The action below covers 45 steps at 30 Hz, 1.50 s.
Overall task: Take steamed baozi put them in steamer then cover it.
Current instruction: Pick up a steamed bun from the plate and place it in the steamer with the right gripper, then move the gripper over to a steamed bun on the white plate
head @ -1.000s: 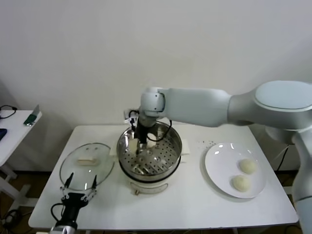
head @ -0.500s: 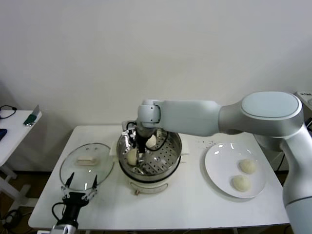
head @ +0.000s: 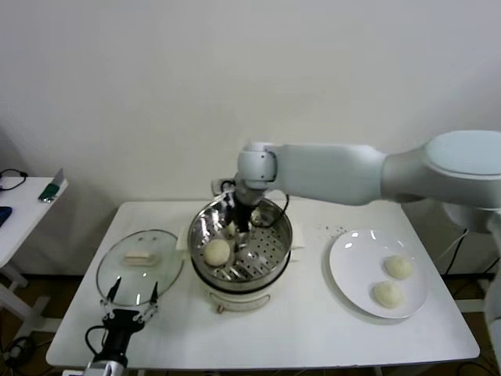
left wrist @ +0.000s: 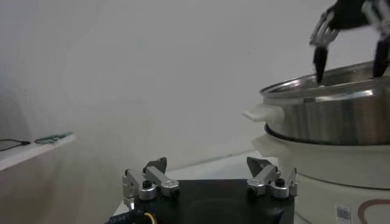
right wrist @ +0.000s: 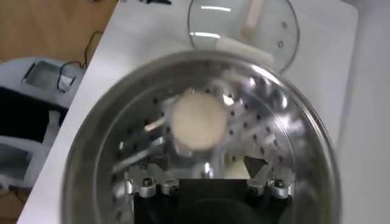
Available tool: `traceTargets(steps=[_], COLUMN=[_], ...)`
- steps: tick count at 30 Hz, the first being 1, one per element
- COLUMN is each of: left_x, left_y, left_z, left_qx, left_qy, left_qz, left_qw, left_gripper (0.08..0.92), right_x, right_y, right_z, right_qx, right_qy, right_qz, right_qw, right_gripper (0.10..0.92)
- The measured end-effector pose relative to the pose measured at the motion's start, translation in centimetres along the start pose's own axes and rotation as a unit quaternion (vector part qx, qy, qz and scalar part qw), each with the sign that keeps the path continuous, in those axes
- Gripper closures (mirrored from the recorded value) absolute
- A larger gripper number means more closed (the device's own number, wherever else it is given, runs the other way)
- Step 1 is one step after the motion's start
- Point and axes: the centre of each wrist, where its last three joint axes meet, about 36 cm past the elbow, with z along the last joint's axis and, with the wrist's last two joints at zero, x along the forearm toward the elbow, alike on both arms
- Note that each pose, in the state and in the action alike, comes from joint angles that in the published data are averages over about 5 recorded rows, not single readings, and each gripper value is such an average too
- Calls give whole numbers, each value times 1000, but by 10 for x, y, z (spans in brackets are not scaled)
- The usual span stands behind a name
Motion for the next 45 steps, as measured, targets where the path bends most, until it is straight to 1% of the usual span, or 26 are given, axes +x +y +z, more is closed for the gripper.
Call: traceTargets(steps=[6,10,13,17,21,28,36,45], left_x=[-2,-1,0,3,5,5,6,10], left_y=[0,1,2,4,4,3,-2,0], left_z=[0,1,2,2,2,0,2,7], left_qx=[-3,-4,-5,-7,-9,-11,-10,-11], left_qy=[1,2,4,7,8,11,16,22], left_qz=[2,1,0,-2,-4,-6,-7,-11], left_qw=[1000,1000,1000,1000,1000,1000,1000,1000], left_gripper=[177,177,177,177,177,177,177,177], right_x=[38,51,51,39,17,-24,-57,-80], right_y=[27,51,70,97,126,174,208,218], right_z=[63,111,149,196,238,293,331,350], right_qx=[-9,-24,-41,-66,-91,-123,-146,-158], right_qy=[10,18,27,34,40,60,93,115], right_qz=[3,7,10,7,0,-17,-34,-43], right_qw=[1000,1000,999,997,995,990,984,980], right_gripper=[200,200,200,200,200,200,200,200])
